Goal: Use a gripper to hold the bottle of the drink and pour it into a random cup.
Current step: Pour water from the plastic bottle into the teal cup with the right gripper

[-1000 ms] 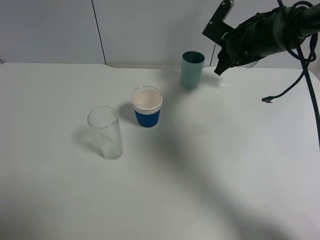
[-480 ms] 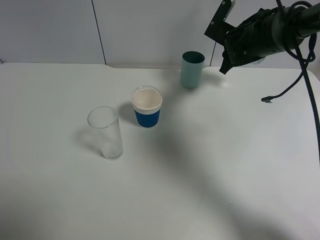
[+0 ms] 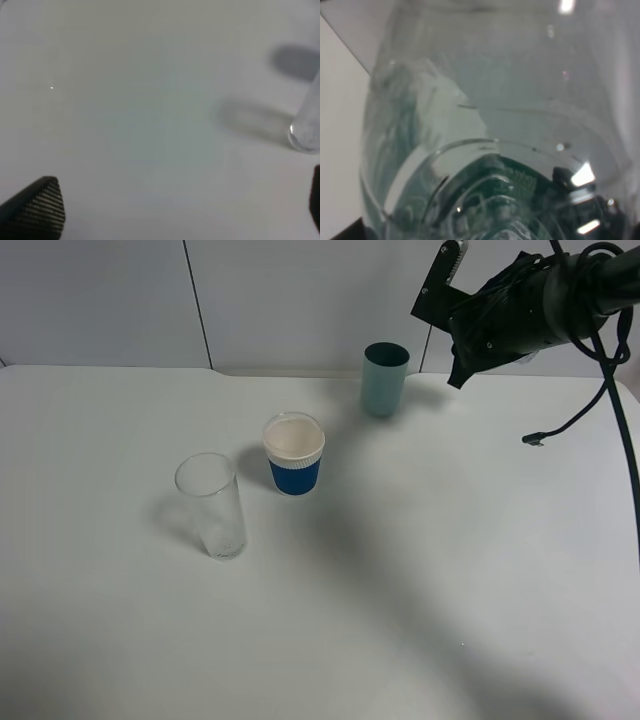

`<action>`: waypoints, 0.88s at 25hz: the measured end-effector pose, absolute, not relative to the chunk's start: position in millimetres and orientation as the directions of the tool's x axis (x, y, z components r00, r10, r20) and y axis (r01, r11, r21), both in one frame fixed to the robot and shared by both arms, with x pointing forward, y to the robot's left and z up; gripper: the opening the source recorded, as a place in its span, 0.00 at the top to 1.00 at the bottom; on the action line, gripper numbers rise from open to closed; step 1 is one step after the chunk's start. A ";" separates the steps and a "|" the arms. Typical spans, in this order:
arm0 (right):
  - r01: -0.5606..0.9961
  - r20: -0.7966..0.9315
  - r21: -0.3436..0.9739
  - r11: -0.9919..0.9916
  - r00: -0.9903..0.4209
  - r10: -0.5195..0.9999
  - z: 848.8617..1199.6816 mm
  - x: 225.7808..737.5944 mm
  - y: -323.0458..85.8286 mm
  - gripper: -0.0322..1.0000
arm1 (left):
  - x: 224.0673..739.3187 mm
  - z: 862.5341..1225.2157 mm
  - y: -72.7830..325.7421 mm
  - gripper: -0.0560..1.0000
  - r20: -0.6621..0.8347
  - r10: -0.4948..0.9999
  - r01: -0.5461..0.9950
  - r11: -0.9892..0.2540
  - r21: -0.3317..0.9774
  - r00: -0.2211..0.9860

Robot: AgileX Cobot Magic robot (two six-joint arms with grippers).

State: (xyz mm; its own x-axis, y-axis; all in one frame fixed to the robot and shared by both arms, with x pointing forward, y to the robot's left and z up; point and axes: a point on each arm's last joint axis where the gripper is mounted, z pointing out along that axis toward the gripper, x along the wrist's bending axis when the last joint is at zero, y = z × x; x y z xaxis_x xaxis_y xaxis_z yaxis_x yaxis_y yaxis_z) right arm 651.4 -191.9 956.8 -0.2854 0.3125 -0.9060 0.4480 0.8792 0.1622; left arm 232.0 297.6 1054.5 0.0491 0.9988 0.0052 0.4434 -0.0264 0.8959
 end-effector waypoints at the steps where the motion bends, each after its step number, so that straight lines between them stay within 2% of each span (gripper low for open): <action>1: 0.452 -0.910 0.146 0.880 -0.287 0.299 955.6 651.5 -192.7 0.46 | 232.0 1054.5 297.6 0.01 0.005 0.999 0.443 -0.026 0.896 0.049; 8: 0.449 -0.913 0.081 0.890 -0.325 0.247 942.4 652.2 -190.9 0.46 | 232.0 1054.5 297.6 0.01 0.005 0.999 0.443 -0.026 0.896 0.049; 22: 0.427 -0.924 0.006 0.904 -0.343 0.168 944.4 649.7 -184.7 0.46 | 232.0 1054.5 297.6 0.01 0.005 0.999 0.443 -0.026 0.896 0.049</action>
